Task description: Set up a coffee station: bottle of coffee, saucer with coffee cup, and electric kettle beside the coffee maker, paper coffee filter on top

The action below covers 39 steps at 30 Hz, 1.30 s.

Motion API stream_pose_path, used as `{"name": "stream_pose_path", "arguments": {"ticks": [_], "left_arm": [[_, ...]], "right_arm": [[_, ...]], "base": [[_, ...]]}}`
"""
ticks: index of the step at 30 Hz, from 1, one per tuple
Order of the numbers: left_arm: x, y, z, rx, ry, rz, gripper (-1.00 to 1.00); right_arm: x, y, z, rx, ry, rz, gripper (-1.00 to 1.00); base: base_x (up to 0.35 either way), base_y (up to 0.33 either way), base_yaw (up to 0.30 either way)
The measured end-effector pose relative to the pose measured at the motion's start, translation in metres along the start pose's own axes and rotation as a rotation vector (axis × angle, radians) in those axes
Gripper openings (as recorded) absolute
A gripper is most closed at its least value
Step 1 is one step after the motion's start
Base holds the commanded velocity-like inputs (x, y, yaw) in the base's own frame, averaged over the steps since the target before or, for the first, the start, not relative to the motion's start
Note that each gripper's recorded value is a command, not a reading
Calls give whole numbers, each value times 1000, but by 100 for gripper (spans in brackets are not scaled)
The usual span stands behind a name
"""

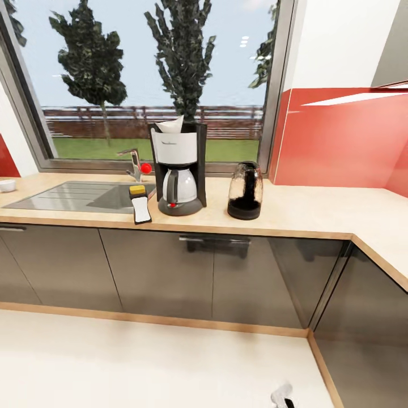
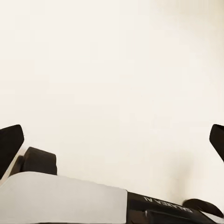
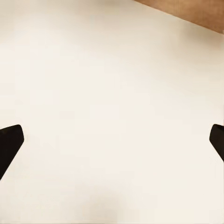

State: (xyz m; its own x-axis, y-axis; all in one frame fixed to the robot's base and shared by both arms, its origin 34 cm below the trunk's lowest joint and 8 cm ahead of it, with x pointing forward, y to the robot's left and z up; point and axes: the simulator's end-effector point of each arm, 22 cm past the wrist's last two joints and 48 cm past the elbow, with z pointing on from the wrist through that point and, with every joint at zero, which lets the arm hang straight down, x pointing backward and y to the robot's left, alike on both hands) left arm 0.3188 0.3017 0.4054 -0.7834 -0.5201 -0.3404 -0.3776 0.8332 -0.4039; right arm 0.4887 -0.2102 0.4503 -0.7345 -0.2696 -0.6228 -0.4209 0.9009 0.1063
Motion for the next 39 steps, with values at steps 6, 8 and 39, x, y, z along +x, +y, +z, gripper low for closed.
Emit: {"name": "stream_pose_path", "arguments": {"ticks": [6, 8, 39], "left_arm": [[-7, 10, -2, -22, -17, -17, 100], [-8, 11, -3, -24, -18, -18, 100], [-8, 13, -3, -30, -20, -21, 100]], "right_arm": [[-69, 50, -4, -358, -16, -2, 100], [-85, 58, -11, -443, -20, -10, 100], [-550, -149, -361, -266, -748, 99, 100]], "base": [[0, 0, 0], [0, 0, 0], [0, 0, 0]]}}
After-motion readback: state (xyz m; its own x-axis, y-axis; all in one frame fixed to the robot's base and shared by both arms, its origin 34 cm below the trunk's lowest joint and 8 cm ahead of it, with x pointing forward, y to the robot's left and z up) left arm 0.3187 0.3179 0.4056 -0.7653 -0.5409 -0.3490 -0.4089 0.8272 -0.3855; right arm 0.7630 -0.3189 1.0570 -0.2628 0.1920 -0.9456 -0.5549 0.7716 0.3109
